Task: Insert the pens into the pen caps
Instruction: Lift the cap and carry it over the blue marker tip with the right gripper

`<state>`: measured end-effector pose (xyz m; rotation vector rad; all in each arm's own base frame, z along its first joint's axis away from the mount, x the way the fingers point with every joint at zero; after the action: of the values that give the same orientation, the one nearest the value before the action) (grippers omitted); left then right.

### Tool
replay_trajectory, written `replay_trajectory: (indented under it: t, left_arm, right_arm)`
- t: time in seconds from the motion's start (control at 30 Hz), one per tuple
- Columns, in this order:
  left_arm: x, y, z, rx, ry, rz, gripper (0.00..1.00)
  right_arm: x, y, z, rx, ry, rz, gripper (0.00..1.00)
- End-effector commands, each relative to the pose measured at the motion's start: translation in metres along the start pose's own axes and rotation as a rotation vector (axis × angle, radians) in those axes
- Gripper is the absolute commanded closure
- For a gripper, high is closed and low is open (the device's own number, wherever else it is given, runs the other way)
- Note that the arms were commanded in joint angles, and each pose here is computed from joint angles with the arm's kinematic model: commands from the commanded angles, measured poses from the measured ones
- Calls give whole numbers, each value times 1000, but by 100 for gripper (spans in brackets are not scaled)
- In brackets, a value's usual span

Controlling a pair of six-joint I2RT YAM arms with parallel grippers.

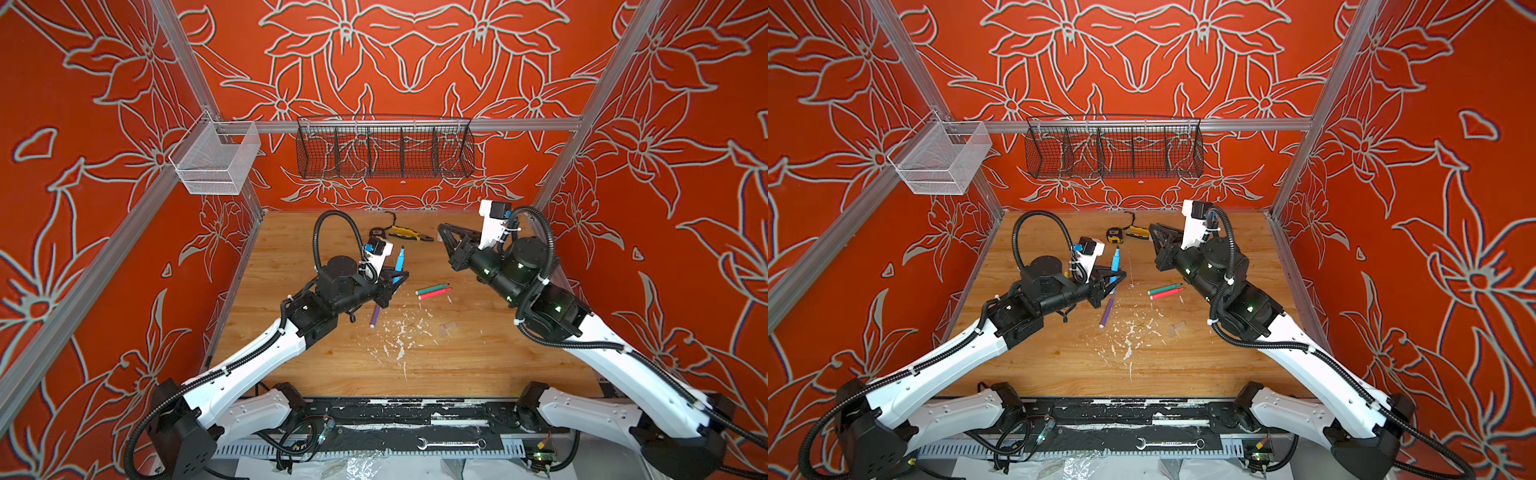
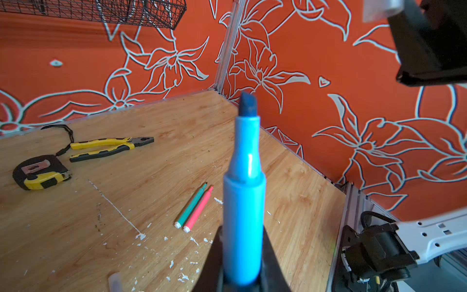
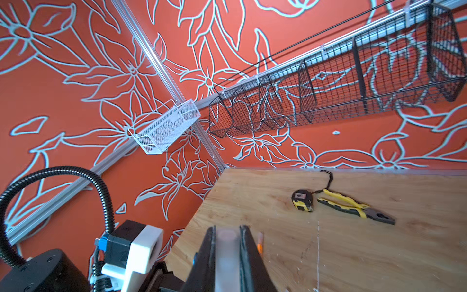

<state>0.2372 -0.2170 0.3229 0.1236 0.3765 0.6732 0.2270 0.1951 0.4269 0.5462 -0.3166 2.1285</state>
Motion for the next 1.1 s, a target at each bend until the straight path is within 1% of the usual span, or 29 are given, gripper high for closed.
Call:
replay_trajectory:
  t: [0.0, 0.07, 0.2, 0.23, 0.43, 0.67, 0.9, 1.07]
  left_arm:
    - [-3, -10, 6, 33, -29, -49, 100]
    - [-4, -19, 5, 65, -25, -80, 100]
    - [-18, -31, 4, 163, -22, -217, 100]
    - [-20, -33, 4, 171, -22, -231, 100]
    - [-27, -33, 2, 164, -52, -225, 100]
    - [-39, -24, -2, 159, -109, -274, 100]
    - [-37, -16, -2, 118, -130, -234, 100]
    - [-35, -14, -1, 112, -129, -200, 100]
  right_arm:
    - [0, -4, -6, -24, 16, 22, 99]
    - [-1, 0, -8, -14, 14, 31, 100]
    - [-8, 11, -17, -59, -19, 54, 100]
    - [-9, 14, -17, -68, -25, 54, 100]
    - [-7, 17, -21, -80, -65, 116, 100]
    - [-5, 4, -29, -89, -126, 164, 100]
    - [-3, -8, -38, -70, -171, 203, 100]
    - [-4, -10, -40, -66, -178, 199, 100]
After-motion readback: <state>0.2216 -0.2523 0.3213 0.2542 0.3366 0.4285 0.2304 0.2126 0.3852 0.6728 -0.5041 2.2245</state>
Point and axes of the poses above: each gripper's point midway between its finger pads, its own y axis back along the fingers, its own x axis along the line the jaws close on, z = x × y, the point moved 7 cm from there along y, back along the fingers
